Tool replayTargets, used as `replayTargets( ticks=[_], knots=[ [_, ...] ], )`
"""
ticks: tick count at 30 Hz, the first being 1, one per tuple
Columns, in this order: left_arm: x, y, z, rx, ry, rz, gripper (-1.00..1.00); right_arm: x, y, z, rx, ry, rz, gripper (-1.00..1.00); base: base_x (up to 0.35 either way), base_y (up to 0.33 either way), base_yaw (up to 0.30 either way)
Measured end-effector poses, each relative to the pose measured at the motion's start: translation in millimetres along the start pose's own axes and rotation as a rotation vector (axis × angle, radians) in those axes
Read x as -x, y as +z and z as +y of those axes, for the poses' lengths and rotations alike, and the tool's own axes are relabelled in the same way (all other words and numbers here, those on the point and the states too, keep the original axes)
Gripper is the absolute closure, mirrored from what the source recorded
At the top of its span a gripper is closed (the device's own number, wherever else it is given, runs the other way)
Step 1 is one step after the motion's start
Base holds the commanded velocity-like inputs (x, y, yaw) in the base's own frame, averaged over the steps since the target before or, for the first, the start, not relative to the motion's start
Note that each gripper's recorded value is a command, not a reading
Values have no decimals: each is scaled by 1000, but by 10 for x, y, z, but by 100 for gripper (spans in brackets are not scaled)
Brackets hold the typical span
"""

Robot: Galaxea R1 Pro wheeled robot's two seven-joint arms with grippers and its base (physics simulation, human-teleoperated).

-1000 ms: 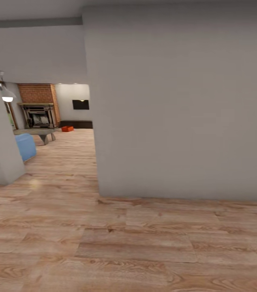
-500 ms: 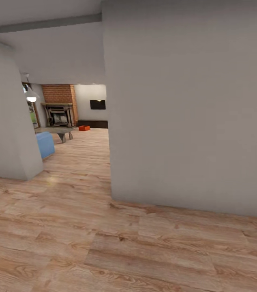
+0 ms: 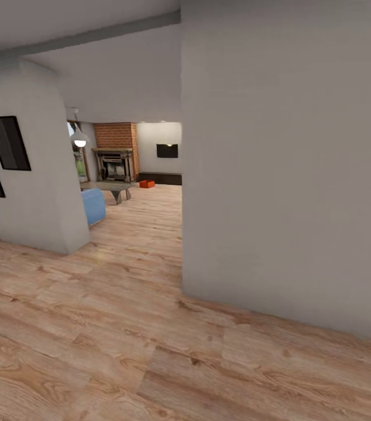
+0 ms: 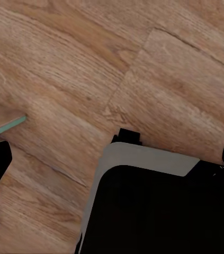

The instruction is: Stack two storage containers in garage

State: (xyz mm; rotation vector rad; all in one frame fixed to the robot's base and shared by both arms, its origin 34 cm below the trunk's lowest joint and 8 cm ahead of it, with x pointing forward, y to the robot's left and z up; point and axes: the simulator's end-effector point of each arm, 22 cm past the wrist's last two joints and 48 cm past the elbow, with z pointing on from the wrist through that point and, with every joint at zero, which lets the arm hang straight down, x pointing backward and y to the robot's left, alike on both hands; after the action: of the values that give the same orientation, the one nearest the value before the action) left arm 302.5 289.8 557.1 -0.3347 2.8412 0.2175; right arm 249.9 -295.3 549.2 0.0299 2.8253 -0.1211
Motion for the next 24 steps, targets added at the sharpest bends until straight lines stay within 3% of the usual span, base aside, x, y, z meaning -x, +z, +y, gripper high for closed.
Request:
replayTargets(
  ticks=[24],
  knots=[
    [0, 0, 0, 0, 0, 0, -100, 0, 0, -1, 0, -1, 0, -100, 324, 0, 274]
  ],
)
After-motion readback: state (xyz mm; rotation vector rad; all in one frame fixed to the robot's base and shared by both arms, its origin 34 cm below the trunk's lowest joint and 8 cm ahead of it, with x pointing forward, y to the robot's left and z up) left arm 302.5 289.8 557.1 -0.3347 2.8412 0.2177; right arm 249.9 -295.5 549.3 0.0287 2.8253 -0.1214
